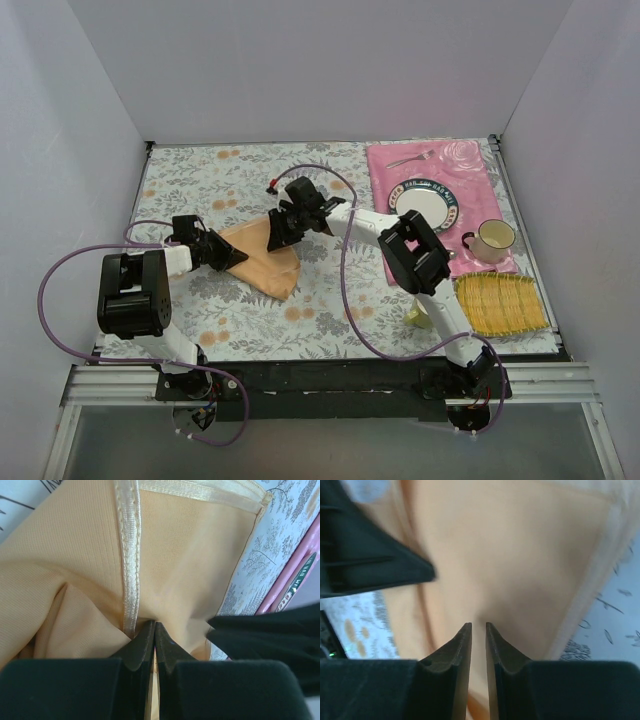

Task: Fold the napkin, place the utensils inside, and roll it up
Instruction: Roll the napkin with the utensil

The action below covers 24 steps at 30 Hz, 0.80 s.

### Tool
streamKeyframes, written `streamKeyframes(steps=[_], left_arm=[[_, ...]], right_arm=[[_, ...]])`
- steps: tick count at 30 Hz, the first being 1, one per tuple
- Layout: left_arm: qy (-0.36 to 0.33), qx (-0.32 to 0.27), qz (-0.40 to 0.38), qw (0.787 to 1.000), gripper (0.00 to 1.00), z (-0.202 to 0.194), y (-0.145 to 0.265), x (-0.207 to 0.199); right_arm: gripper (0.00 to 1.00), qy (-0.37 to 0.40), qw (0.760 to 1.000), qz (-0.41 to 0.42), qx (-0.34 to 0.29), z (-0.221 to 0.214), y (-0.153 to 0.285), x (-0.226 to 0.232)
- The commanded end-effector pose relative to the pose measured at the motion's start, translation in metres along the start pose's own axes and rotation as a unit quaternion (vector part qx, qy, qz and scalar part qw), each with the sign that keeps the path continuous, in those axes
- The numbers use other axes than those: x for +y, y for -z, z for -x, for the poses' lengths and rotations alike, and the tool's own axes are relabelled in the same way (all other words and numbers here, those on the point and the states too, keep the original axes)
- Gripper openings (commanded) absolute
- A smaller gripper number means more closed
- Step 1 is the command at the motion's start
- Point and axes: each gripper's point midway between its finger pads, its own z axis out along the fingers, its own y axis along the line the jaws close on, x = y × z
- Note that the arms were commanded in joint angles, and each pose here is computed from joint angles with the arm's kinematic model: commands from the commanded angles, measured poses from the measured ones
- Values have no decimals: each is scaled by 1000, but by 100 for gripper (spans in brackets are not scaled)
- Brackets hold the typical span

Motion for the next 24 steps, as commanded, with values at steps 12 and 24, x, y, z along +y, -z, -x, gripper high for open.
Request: streamKeyframes(steps=[12,24], left_arm=[[-3,-9,56,998,0,-12,2,32],[0,-9,53,999,0,-9,6,25]], right_arm=[[10,-124,973,-192,14,-106,39,-83],[32,74,978,-198,5,-41,61,-57]])
